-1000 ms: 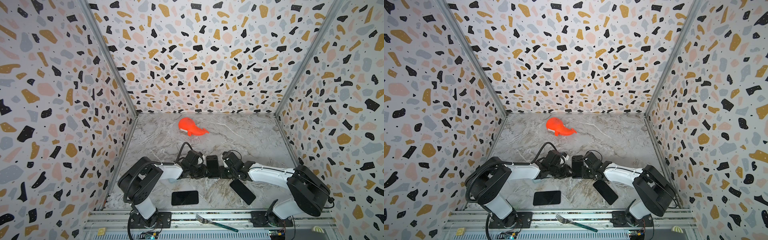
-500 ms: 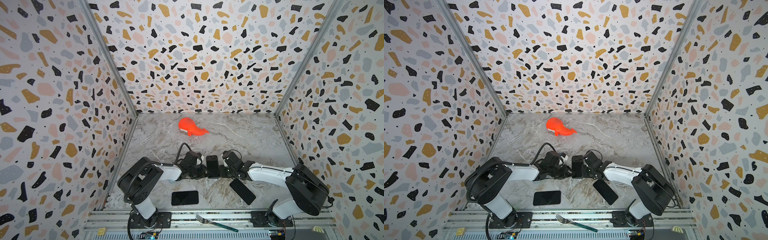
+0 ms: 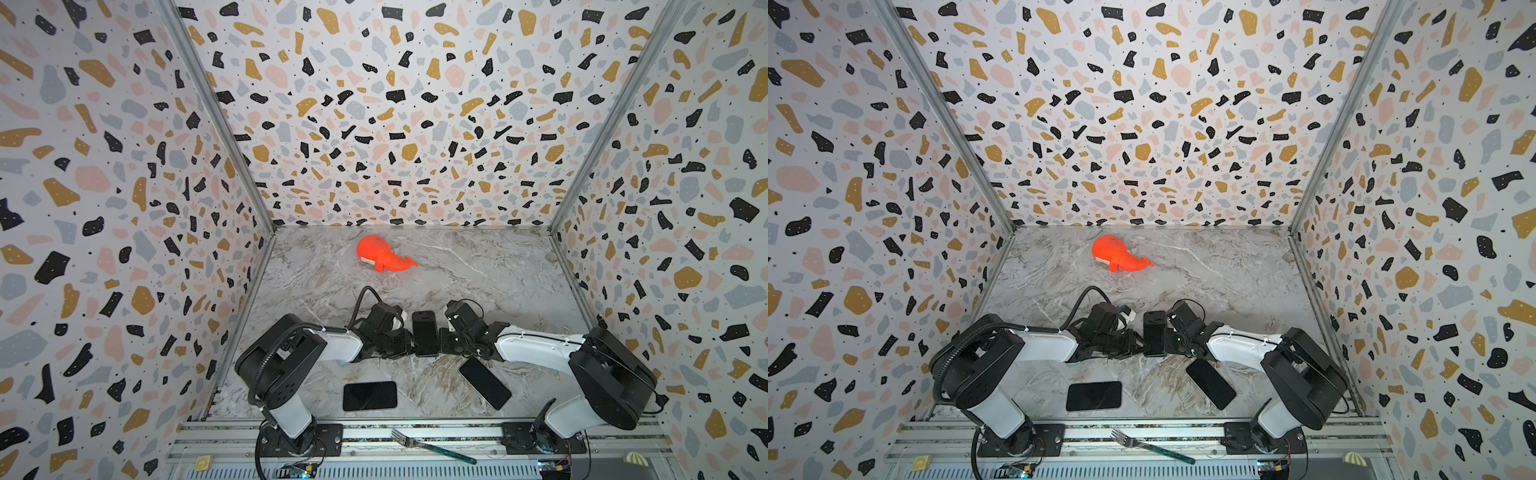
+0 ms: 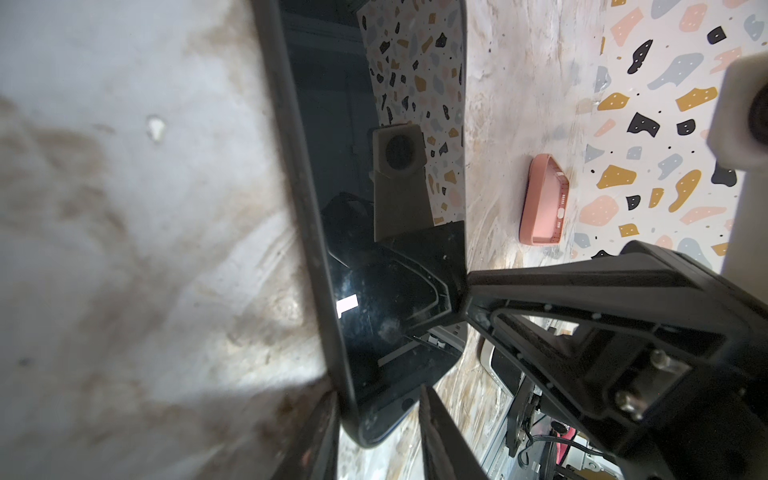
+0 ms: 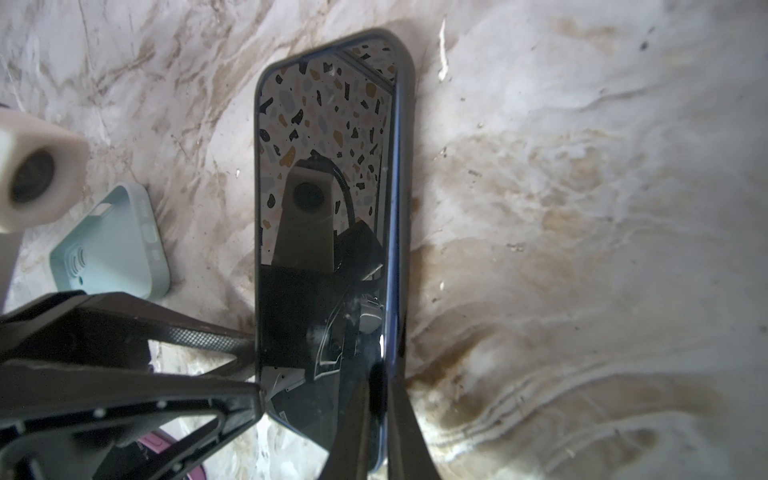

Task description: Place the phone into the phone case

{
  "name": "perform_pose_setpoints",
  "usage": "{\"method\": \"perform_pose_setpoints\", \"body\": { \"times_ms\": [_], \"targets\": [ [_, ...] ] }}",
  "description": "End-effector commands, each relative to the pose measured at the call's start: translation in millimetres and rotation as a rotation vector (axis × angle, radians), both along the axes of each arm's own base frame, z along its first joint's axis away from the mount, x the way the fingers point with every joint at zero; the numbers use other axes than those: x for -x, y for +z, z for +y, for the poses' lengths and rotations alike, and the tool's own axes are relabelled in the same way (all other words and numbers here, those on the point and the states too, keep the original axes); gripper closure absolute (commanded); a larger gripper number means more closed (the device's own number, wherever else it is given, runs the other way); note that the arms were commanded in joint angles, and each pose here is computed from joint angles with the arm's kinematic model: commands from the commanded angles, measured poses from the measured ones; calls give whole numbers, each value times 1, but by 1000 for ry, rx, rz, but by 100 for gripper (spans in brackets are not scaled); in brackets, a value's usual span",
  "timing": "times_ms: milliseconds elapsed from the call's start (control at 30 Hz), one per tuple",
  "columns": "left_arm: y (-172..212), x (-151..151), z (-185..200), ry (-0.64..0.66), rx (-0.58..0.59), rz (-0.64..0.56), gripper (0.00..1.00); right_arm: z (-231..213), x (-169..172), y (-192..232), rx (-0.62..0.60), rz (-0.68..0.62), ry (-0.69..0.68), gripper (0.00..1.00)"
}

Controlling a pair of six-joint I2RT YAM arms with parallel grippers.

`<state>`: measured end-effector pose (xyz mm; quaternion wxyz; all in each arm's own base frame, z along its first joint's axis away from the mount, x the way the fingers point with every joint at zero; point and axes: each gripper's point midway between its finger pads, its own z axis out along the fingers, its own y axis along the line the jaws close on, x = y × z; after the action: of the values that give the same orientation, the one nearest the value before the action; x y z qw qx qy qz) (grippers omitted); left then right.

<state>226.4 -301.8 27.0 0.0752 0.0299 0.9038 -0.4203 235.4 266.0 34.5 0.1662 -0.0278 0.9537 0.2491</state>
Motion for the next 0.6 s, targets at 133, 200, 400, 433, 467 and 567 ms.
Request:
{"method": "perform_pose_setpoints", "body": {
  "times_ms": [133, 200, 400, 433, 467, 567],
  "targets": [
    [-11, 13, -2, -24, -2, 26, 64, 21, 39, -24, -50, 140, 117, 90],
    [-11, 13, 1, -24, -8, 24, 64, 17, 32, -14, -19, 105, 104, 90],
    [-11, 14, 17, -45, -117, -10, 61, -6, 9, 27, 82, -54, 35, 84],
    [-10, 14, 18, -50, -128, -16, 61, -7, 9, 29, 85, -57, 36, 83],
    [-8, 13, 19, -55, -141, -25, 60, -8, 9, 31, 83, -59, 34, 82],
    [-3, 12, 19, -63, -148, -37, 56, -7, 12, 29, 74, -44, 39, 79]
  ]
}}
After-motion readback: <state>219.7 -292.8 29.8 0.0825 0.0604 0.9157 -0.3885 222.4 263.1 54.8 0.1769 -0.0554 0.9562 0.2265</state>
